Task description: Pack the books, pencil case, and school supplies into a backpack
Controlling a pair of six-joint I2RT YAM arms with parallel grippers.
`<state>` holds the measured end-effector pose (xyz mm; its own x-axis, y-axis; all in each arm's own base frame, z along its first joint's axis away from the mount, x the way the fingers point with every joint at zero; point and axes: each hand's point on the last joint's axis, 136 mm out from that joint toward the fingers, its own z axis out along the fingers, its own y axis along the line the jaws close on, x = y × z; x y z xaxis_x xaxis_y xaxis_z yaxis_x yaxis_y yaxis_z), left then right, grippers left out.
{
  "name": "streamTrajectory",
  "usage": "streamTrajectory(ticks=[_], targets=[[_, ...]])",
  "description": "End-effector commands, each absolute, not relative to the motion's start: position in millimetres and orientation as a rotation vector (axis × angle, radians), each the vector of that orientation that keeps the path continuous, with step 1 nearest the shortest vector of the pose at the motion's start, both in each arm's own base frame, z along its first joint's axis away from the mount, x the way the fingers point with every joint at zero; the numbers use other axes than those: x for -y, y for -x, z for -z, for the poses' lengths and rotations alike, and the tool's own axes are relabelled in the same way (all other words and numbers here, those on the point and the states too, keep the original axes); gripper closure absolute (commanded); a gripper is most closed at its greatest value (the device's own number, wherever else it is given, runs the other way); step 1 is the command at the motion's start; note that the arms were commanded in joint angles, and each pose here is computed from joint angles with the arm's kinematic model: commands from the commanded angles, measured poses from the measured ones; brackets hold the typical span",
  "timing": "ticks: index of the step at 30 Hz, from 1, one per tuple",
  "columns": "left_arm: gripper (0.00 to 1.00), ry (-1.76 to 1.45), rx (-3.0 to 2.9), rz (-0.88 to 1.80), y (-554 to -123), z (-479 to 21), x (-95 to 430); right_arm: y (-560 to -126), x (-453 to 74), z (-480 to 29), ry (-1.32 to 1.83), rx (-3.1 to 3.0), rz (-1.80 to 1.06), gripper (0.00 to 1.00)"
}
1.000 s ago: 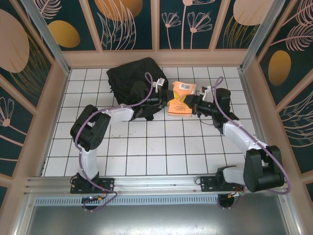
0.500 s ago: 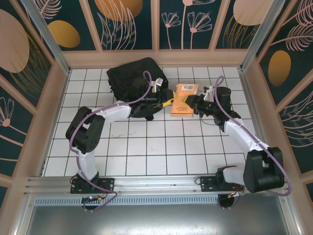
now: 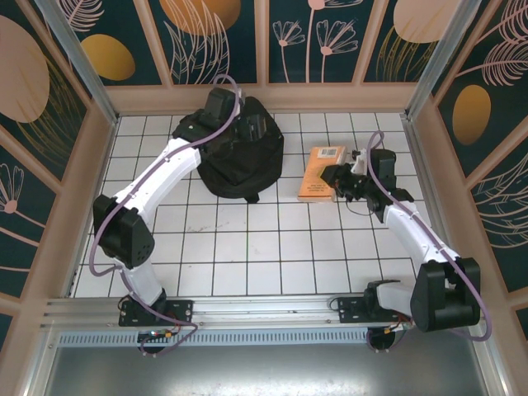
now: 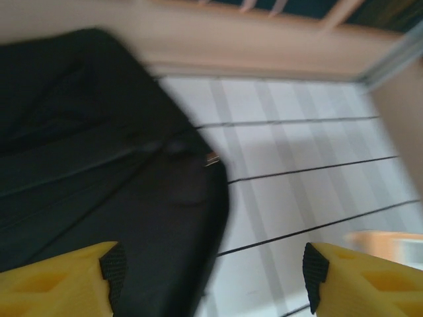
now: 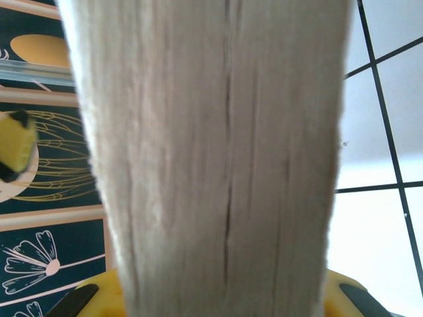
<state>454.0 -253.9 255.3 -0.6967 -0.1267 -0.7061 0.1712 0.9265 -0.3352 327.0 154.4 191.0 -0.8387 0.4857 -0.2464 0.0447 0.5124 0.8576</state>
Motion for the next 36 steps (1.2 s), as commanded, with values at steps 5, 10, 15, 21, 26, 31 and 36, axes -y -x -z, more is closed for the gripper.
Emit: streamTrajectory(ticks=[5,10,15,21,26,31,36], targets=[[0.3,0.326,-2.421,0.47,-412.8,-195.6,195.2,-330.8,-155.9,-197.4,-0.357,-2.276,-1.271,1.0],[0.35,0.516,-2.444,0.715,-406.4,-184.2,211.8,-329.1,-159.8,-188.8,-0.372,-2.284,-1.313,1.0],[0.37,0.511,-2.462,0.815,-419.2,-173.1,231.6,-326.6,-158.9,-187.5,-0.37,-2.288,-1.304,1.0],[0.35,0.284,-2.506,0.595,-454.9,-163.4,236.3,-321.8,-158.3,-184.0,-0.372,-2.293,-1.302,1.0],[0.27,0.019,-2.573,0.412,-465.6,-133.7,256.0,-322.7,-157.9,-182.2,-0.373,-2.298,-1.3,1.0],[0.26,-0.178,-2.594,0.189,-462.2,-111.6,279.4,-324.5,-158.7,-187.7,-0.358,-2.297,-1.299,1.0],[0.25,-0.237,-2.608,0.257,-453.1,-103.7,291.9,-324.9,-158.9,-187.3,-0.348,-2.311,-1.293,1.0]])
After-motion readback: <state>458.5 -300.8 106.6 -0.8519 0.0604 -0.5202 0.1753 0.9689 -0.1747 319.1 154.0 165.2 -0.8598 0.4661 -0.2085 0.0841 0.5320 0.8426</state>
